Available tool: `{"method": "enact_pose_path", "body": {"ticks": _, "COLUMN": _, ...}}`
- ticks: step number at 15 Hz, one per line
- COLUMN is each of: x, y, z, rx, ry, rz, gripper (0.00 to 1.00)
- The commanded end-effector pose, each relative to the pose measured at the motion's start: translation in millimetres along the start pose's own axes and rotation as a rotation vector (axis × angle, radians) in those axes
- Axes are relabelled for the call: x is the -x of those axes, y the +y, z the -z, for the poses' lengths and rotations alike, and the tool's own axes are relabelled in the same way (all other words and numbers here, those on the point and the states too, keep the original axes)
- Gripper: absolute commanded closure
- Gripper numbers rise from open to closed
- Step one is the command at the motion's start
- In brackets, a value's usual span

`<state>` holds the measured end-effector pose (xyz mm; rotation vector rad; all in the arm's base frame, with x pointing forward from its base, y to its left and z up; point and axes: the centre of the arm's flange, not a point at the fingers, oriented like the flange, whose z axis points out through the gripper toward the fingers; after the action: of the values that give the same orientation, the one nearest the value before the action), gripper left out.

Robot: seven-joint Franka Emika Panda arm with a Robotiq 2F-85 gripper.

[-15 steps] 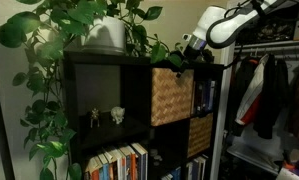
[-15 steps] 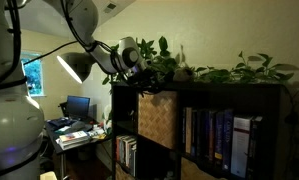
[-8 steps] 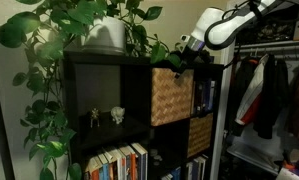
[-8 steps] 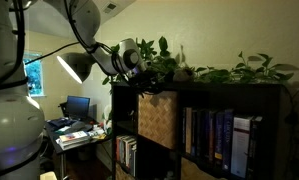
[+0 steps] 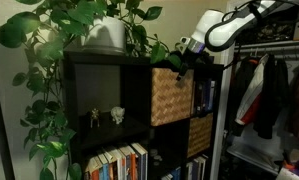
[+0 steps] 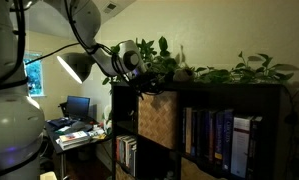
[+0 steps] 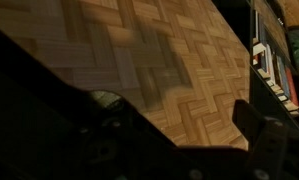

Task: Pull out the topmost basket, pick up the socks from the top of the shelf and place them in the basket, push the basket backwards

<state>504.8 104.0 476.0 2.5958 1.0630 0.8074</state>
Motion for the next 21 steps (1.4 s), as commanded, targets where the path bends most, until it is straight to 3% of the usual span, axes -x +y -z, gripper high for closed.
{"method": "enact_pose_path", "body": {"ticks": 1, "x": 9, "y": -1, "z": -2, "rx": -0.023, "ry": -0.009, "rz": 0.077, "gripper": 0.0}}
{"method": "enact_pose_path", "body": {"ticks": 9, "x": 30, "y": -18, "z": 18, "rx": -0.066, "ry": -0.017, "rz": 0.198, "gripper": 0.0}}
{"method": "enact_pose_path", "body": {"ticks": 13, "x": 39, "y": -24, "z": 29, "rx": -0.143, "ry": -0.014, "rz": 0.233, "gripper": 0.0}}
{"method": "enact_pose_path", "body": {"ticks": 21, "x": 62, "y": -40, "z": 54, "rx": -0.223, "ry": -0.088, "rz": 0.301, "gripper": 0.0}}
